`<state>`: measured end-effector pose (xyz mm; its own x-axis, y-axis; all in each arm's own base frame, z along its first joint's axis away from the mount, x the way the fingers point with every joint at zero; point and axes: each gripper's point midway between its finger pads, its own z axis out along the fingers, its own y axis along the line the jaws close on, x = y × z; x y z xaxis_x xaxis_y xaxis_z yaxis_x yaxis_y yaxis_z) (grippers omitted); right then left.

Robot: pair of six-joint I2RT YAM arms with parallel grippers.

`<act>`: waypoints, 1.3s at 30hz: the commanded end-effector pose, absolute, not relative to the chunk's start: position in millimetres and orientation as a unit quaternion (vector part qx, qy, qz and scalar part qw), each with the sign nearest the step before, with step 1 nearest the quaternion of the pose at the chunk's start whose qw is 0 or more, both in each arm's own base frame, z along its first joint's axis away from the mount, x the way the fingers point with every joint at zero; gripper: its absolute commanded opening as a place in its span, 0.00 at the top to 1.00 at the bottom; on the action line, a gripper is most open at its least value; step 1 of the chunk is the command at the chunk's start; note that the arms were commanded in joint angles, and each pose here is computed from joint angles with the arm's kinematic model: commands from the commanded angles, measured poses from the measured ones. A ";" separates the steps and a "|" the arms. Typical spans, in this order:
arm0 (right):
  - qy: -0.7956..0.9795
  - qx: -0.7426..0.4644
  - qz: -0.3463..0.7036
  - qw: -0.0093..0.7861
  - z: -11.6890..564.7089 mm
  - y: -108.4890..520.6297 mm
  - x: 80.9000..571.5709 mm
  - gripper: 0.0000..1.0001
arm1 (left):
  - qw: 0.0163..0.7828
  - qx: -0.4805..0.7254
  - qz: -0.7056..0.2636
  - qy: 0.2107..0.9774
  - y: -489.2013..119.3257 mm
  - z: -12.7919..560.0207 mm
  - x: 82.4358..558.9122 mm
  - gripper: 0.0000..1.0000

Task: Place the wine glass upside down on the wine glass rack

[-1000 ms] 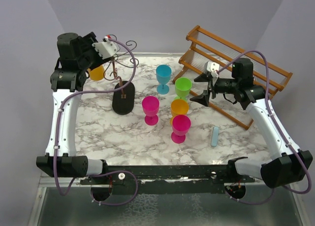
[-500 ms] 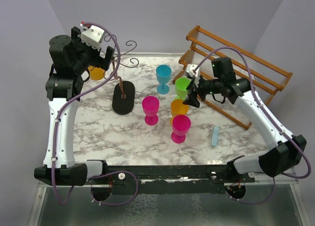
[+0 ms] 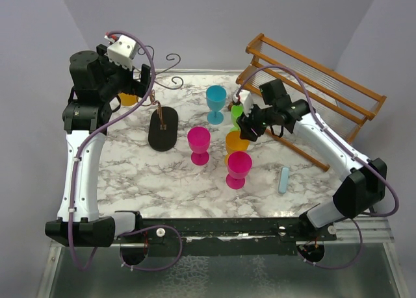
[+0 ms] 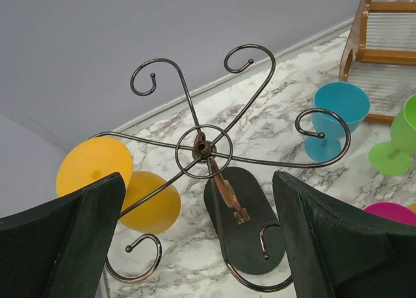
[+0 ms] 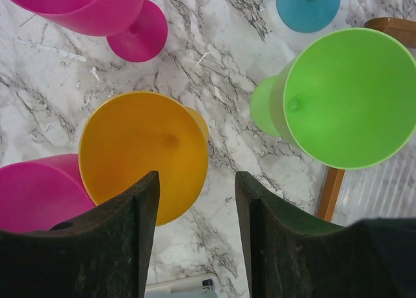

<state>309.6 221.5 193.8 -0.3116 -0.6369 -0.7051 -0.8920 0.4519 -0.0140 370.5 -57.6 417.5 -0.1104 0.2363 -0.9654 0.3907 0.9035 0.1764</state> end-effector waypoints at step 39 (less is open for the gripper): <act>0.749 -0.479 0.184 0.419 272.5 247.6 330.6 0.99 | 0.630 0.195 -0.058 0.750 -53.9 417.9 367.3 0.01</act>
<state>334.3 243.8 223.8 -0.2779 -0.6162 -0.7369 -0.8751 0.4788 -0.0703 368.9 -56.0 411.9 -0.1432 0.2199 -0.9650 0.3797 0.9126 0.1516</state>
